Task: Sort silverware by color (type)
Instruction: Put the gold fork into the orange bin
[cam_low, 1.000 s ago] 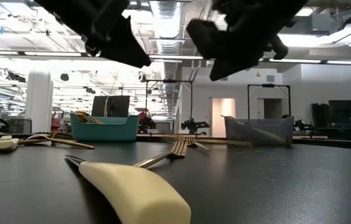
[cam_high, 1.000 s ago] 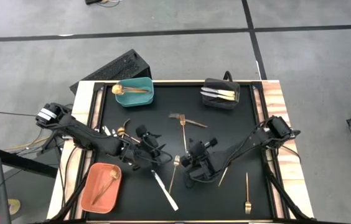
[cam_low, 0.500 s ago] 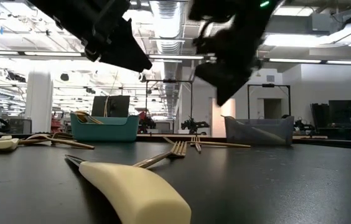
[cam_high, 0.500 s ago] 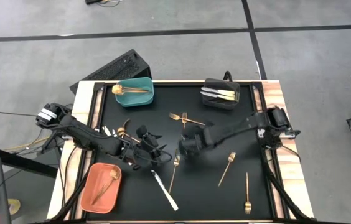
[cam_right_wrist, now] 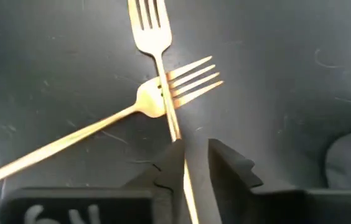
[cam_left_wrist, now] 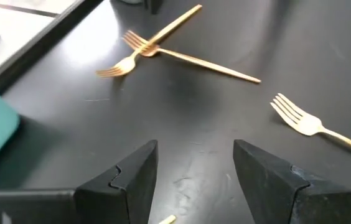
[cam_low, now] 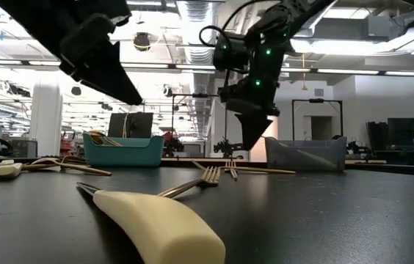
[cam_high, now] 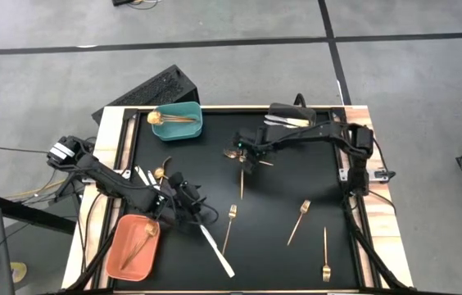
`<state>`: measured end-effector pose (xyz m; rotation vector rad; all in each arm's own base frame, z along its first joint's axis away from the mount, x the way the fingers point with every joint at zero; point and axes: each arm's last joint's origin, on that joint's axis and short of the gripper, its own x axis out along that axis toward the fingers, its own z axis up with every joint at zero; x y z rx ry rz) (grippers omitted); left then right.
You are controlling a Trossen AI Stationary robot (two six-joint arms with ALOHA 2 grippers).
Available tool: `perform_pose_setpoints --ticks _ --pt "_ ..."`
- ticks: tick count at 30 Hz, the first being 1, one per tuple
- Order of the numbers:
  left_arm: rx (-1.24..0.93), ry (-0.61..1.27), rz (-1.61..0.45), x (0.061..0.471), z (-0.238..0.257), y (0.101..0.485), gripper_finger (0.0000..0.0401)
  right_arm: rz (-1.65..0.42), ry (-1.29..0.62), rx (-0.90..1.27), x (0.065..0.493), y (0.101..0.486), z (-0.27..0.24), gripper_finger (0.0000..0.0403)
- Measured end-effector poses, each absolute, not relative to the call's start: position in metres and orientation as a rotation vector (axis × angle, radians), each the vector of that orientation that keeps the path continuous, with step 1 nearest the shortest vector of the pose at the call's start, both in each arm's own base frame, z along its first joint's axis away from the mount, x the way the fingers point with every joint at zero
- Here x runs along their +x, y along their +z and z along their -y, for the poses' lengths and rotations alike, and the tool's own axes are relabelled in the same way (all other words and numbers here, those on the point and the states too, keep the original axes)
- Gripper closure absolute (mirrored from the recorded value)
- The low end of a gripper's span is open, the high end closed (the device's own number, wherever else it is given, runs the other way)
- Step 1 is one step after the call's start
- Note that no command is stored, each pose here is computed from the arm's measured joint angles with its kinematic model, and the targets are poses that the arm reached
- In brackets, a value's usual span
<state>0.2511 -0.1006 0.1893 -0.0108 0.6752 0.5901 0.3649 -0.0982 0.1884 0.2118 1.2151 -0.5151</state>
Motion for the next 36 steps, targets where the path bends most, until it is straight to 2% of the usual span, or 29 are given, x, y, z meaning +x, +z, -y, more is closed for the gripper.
perform_pose_setpoints --ticks 7,13,18,24,25,32,36 --pt "-0.01 0.633 -0.643 0.251 0.099 0.19 0.0204 -1.206 -0.391 0.261 0.357 0.166 0.103 0.0248" --pt "-0.058 0.673 -0.638 0.248 0.09 0.178 0.0205 -1.188 -0.38 0.242 0.35 0.146 0.099 0.0238" --pt "-0.153 0.676 -0.627 0.248 0.08 0.167 0.0205 -1.172 -0.407 0.258 0.346 0.14 0.102 0.027" --pt "-0.223 0.675 -0.576 0.252 0.072 0.162 0.0205 -1.174 -0.424 0.29 0.345 0.138 0.097 0.0366" --pt "-0.227 0.674 -0.575 0.253 0.071 0.162 0.0205 -1.172 -0.431 0.299 0.346 0.138 0.094 0.0372" --pt "-0.242 0.592 -0.61 0.255 0.073 0.162 0.0205 -1.135 -0.492 0.317 0.35 0.144 0.065 0.0372" --pt "-0.231 0.55 -0.604 0.256 0.078 0.163 0.0205 -1.036 -0.522 0.276 0.352 0.166 0.038 0.0372"
